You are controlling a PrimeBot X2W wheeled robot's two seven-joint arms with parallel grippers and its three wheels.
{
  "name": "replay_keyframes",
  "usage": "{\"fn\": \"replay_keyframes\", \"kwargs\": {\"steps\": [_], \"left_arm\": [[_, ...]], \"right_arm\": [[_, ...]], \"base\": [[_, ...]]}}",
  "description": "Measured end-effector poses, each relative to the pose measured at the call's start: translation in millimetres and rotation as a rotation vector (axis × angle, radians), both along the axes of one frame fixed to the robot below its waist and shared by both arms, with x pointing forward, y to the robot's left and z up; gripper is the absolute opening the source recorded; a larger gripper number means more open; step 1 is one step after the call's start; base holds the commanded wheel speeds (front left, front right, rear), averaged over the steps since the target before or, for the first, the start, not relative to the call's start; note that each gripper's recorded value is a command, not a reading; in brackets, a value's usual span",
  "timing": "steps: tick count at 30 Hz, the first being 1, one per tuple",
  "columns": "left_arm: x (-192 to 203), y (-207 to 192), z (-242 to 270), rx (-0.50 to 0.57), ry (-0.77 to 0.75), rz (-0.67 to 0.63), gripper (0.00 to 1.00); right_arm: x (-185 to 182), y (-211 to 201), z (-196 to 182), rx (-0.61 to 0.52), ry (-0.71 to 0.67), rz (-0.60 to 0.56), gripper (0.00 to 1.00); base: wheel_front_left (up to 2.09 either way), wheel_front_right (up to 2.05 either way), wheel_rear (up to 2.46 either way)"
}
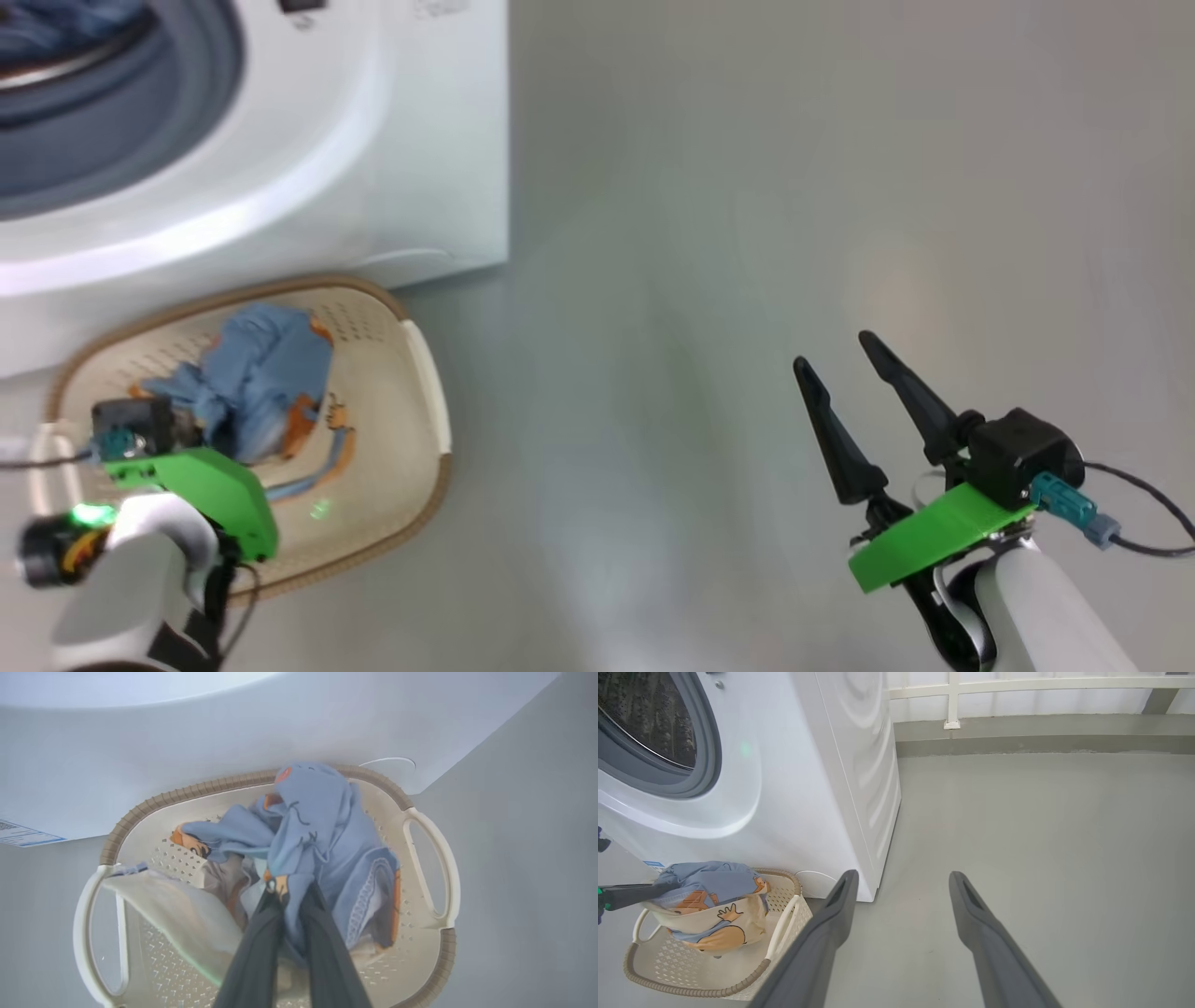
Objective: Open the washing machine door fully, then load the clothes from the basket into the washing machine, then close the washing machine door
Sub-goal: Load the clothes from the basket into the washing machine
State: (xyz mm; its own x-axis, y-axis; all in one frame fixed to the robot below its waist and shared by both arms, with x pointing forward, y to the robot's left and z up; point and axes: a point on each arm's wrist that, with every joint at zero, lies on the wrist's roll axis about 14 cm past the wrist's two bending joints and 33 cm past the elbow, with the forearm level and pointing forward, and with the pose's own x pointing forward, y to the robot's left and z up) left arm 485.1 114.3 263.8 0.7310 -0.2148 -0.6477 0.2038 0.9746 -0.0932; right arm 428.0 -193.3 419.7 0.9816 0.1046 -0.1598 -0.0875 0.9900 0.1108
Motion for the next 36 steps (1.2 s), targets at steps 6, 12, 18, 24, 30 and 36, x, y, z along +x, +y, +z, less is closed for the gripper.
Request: {"fn": "replay_keyframes", "kwargs": {"steps": [6, 12, 18, 24, 30, 36], "left_arm": [[-9, 0, 31, -0.116, -0.065, 0.088, 0.00], [-16, 10, 67, -0.173, -0.173, 0.138, 0.00], [-37, 18, 94, -0.236, -0.246, 0.198, 0.00], [-60, 32, 120, -0.272, -0.321, 0.247, 0.00], [-93, 43, 134, -0.282, -0.366, 0.279, 0.00], [-116, 52, 151, -0.289, -0.430, 0.316, 0.00]], "right_arm": [[-9, 11, 7, 0.012, -0.012, 0.032, 1.00], [-12, 22, 23, 0.018, -0.052, 0.067, 1.00], [-25, 30, 29, 0.021, -0.062, 0.090, 1.00], [-41, 36, 37, 0.023, -0.076, 0.101, 1.00], [-60, 39, 43, 0.028, -0.091, 0.105, 1.00], [-69, 43, 60, 0.035, -0.144, 0.111, 1.00]], "base": [[0.00, 0.00, 0.00], [0.00, 0.00, 0.00], [0.00, 0.00, 0.00], [0.00, 0.00, 0.00], [0.00, 0.00, 0.00], [0.00, 0.00, 0.00]]}}
